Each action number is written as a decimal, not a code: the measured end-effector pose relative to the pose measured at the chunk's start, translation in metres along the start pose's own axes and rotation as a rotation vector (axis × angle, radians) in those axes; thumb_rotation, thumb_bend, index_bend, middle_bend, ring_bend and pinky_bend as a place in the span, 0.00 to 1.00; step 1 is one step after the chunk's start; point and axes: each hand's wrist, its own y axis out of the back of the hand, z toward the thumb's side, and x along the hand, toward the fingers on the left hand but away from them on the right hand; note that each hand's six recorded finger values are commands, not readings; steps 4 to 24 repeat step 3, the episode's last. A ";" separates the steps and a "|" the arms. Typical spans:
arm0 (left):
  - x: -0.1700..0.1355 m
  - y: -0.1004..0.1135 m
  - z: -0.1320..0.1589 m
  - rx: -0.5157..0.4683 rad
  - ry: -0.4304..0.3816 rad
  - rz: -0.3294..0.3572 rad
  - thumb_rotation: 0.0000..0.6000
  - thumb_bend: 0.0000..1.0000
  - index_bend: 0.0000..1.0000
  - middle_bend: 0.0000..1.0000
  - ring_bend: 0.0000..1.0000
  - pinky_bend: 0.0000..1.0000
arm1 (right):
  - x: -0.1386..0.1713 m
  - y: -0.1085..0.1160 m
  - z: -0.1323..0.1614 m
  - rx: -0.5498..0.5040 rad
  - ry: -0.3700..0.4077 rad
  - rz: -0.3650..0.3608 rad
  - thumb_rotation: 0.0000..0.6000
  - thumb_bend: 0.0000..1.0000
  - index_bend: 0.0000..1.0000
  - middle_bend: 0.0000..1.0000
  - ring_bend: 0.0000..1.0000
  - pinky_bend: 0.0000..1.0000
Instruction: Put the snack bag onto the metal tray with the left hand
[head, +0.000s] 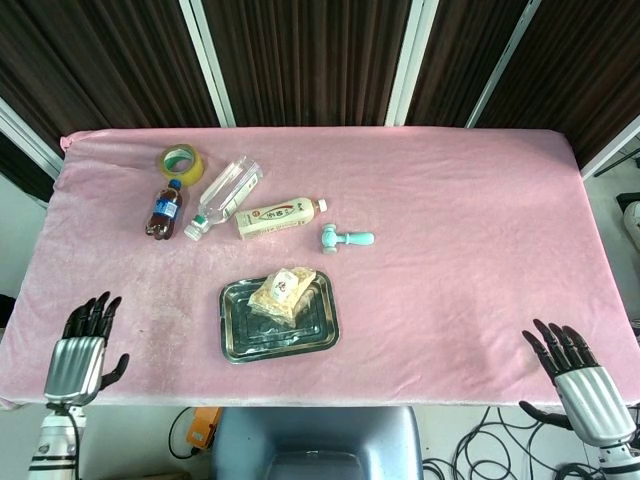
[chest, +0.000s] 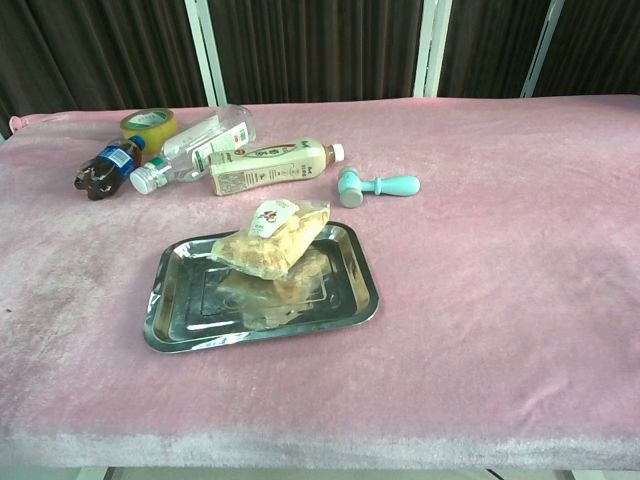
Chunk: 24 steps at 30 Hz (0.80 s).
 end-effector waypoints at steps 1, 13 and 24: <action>-0.006 0.001 -0.006 0.011 0.004 0.014 1.00 0.33 0.00 0.00 0.00 0.09 | 0.000 0.000 0.000 0.001 0.000 0.001 1.00 0.03 0.00 0.00 0.00 0.20; -0.018 0.002 -0.017 0.040 0.007 0.045 1.00 0.33 0.00 0.00 0.00 0.09 | 0.000 0.000 0.001 0.001 0.000 0.001 1.00 0.03 0.00 0.00 0.00 0.20; -0.018 0.002 -0.017 0.040 0.007 0.045 1.00 0.33 0.00 0.00 0.00 0.09 | 0.000 0.000 0.001 0.001 0.000 0.001 1.00 0.03 0.00 0.00 0.00 0.20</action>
